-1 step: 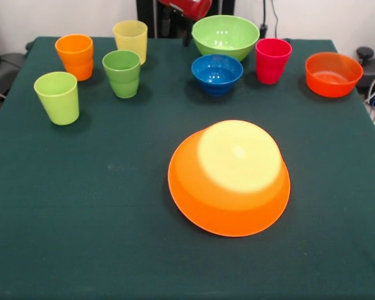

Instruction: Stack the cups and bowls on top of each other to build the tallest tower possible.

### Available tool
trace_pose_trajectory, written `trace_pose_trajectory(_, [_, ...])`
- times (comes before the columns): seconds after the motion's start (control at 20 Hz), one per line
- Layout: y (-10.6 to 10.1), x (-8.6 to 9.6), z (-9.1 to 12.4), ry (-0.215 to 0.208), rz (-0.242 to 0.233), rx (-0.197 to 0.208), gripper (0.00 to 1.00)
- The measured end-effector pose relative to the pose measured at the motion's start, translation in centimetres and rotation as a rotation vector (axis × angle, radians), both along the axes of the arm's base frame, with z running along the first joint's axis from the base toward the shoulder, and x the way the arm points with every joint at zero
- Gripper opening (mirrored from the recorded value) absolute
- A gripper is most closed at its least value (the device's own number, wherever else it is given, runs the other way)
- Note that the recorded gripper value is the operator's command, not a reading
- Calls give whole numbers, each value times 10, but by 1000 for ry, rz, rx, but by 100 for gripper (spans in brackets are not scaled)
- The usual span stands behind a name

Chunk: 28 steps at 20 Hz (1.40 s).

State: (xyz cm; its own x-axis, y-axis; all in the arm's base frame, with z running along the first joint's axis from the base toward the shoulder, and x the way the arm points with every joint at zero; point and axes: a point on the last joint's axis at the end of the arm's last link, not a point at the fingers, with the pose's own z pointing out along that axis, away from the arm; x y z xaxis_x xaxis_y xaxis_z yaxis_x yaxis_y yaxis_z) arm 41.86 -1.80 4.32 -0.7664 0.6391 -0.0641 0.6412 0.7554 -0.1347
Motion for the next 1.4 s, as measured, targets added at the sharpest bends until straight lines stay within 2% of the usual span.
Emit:
trace_pose_trajectory(0.15, [3, -9, 3, 12, -16, 6, 100])
trace_pose_trajectory(0.25, [10, -20, 2, 32, -27, 15, 100])
trace_pose_trajectory(0.5, [20, -33, -10, 31, -41, 19, 100])
trace_pose_trajectory(0.7, [30, -44, -35, -4, -51, 15, 100])
trace_pose_trajectory(0.9, [44, -55, -64, -60, -64, 4, 100])
trace_pose_trajectory(1.05, [51, -60, -73, -73, -73, -2, 100])
trace_pose_trajectory(1.15, [61, -71, -84, -62, -103, -11, 100])
trace_pose_trajectory(1.25, [65, -76, -87, -48, -116, -16, 100])
trace_pose_trajectory(1.4, [78, -87, -84, -4, -136, -31, 100])
